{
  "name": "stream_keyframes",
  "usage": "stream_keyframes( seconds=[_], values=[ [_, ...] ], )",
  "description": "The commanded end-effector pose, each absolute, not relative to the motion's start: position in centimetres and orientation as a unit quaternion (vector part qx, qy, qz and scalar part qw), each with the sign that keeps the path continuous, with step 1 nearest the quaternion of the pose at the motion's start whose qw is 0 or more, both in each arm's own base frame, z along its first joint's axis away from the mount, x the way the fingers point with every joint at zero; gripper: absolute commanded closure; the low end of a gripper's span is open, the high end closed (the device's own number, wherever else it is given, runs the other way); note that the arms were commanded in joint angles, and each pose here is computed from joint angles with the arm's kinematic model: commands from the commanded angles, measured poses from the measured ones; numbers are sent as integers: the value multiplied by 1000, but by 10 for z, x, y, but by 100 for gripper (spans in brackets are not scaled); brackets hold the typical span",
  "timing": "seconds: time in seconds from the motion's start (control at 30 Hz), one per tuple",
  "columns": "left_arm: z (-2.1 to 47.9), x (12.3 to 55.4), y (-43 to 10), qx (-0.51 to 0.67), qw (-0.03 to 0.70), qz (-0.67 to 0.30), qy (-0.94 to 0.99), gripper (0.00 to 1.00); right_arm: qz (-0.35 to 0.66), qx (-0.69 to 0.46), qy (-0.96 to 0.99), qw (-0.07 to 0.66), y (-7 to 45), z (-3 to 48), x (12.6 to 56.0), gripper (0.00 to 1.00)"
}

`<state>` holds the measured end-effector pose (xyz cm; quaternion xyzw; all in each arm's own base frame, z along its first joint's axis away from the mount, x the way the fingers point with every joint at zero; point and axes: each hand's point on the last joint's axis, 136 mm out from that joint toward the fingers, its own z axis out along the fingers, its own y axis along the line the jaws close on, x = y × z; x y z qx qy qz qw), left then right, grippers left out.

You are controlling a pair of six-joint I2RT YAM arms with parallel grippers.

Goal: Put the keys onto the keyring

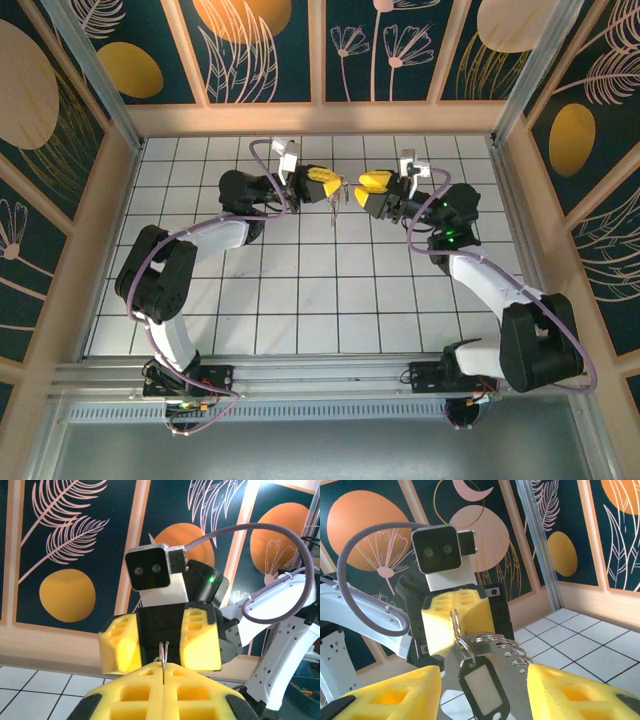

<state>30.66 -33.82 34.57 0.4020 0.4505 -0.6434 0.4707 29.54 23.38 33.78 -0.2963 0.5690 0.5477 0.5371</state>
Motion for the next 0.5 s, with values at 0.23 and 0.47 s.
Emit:
stream_keyframes(
  seconds=[0.23,0.47],
  values=[
    [362,300,-333,411,486,-648,419,100,559,-342,523,545,250,358,283,52],
    [362,300,-333,408,486,-649,420,100,563,-349,520,539,256,358,285,54]
  ],
)
